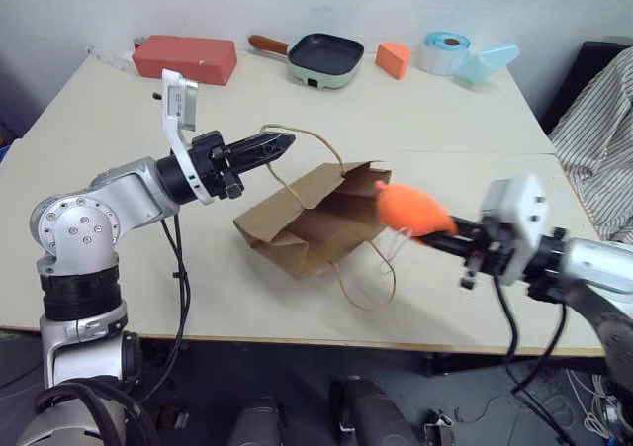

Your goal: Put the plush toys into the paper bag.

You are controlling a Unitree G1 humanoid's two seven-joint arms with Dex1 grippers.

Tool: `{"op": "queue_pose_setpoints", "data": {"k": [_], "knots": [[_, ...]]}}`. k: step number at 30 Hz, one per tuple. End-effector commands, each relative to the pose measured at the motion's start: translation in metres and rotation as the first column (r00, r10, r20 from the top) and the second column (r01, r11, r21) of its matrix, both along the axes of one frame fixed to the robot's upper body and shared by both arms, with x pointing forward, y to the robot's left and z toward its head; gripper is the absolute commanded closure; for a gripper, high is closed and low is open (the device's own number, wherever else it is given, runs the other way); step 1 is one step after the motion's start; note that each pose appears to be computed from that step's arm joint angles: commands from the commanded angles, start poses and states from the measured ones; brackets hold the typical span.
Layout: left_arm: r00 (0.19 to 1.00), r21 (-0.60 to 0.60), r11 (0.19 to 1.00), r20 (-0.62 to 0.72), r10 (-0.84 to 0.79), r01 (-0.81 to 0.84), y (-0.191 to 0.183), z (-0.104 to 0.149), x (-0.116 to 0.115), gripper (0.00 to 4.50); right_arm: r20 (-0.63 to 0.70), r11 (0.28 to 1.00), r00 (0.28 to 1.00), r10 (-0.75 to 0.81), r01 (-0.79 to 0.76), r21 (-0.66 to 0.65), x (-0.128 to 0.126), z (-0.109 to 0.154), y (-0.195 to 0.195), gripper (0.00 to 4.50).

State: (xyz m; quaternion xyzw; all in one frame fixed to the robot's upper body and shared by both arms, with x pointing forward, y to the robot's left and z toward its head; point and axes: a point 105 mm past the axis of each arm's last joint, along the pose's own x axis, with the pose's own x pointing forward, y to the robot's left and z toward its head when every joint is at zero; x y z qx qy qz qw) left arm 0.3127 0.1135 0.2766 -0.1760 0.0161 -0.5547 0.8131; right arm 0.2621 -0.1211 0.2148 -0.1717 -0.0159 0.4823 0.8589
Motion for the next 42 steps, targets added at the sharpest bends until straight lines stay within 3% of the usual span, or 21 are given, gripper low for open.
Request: {"op": "queue_pose_setpoints", "data": {"k": [1, 10, 17, 20, 27, 33, 37, 42], "knots": [[0.998, -0.011, 1.000, 0.053, -0.020, 0.021, -0.002, 0.013, -0.004, 4.50, 0.003, 0.999, 1.000, -0.008, 0.008, -0.040, 0.023, -0.010, 0.020, 4.43], [0.998, -0.040, 0.999, 0.065, -0.025, 0.028, 0.001, 0.020, -0.010, 4.50, -0.035, 0.990, 0.999, 0.009, -0.014, -0.138, 0.087, -0.047, 0.085, 4.43], [0.998, -0.047, 0.998, 0.060, 0.036, -0.034, 0.010, 0.017, -0.009, 4.50, 0.039, 0.971, 0.996, 0.078, -0.067, -0.228, 0.118, -0.060, 0.145, 4.43], [0.996, -0.056, 0.996, 0.060, 0.068, -0.065, 0.015, 0.018, -0.008, 4.50, 0.040, 0.979, 0.996, 0.079, -0.070, -0.193, 0.126, -0.065, 0.165, 4.43], [0.991, -0.038, 0.992, 0.056, 0.120, -0.118, 0.025, 0.014, -0.005, 4.50, -0.039, 0.983, 0.983, 0.182, -0.181, 0.019, 0.113, -0.041, 0.183, 2.05], [0.988, -0.031, 0.989, 0.046, 0.145, -0.144, 0.031, 0.010, -0.001, 4.50, -0.072, 0.953, 0.957, 0.280, -0.268, 0.143, 0.075, -0.009, 0.145, 0.03], [0.989, -0.030, 0.989, 0.042, 0.145, -0.144, 0.032, 0.009, 0.000, 4.50, -0.071, 0.953, 0.955, 0.289, -0.280, 0.120, 0.040, -0.003, 0.098, 0.01], [0.990, -0.025, 0.991, 0.042, 0.134, -0.133, 0.033, 0.010, -0.001, 4.50, -0.142, 0.996, 0.990, 0.003, 0.010, 0.088, 0.016, -0.016, 0.008, 0.01]]}}
